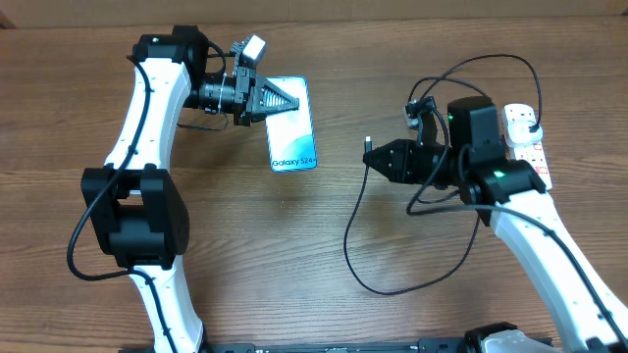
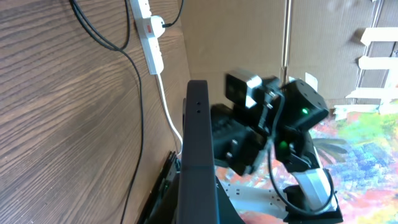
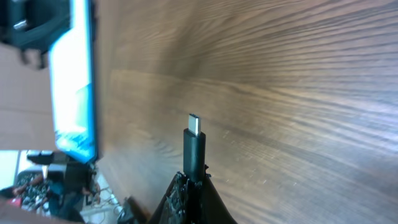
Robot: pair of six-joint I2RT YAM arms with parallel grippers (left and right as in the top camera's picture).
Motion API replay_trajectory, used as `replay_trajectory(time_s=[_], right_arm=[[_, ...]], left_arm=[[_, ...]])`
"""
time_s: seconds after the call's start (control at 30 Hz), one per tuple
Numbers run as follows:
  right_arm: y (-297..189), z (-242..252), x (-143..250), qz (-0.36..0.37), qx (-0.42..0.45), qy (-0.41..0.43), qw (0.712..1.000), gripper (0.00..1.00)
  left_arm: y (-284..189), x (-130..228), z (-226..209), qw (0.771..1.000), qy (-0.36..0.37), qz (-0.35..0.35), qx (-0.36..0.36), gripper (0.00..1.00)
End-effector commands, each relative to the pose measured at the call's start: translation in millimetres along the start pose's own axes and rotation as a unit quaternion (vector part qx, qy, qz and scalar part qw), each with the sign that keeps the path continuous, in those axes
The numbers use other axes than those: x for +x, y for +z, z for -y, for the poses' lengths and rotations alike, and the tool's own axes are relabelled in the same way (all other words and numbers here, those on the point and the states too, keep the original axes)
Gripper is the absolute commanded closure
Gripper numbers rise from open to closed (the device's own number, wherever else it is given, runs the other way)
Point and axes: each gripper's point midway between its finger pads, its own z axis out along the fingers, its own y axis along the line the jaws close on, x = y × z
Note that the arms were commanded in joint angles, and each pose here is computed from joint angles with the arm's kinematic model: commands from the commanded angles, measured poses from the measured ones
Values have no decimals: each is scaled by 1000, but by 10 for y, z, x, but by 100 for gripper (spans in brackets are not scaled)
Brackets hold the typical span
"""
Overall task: Plug charger to phone and switch on socket
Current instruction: 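Lift the plug with the right gripper toward the phone's bottom edge, then push the USB-C plug up into the phone's bottom port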
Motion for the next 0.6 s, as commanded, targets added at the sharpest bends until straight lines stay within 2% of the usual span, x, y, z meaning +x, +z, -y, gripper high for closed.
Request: replay_trajectory(time_s=[0.0, 0.23, 0.57], right_arm=[[-141, -256, 90, -3, -38, -38, 999, 96], [-70, -511, 314, -38, -73, -58, 995, 96], [67, -807, 451, -56, -101, -67, 991, 96]], left_arm=[[-18, -54, 120, 1000, 11, 9, 23, 96], [-34, -164, 263, 997, 29, 21, 67, 96], [-61, -312, 381, 995, -3, 21, 102, 96]])
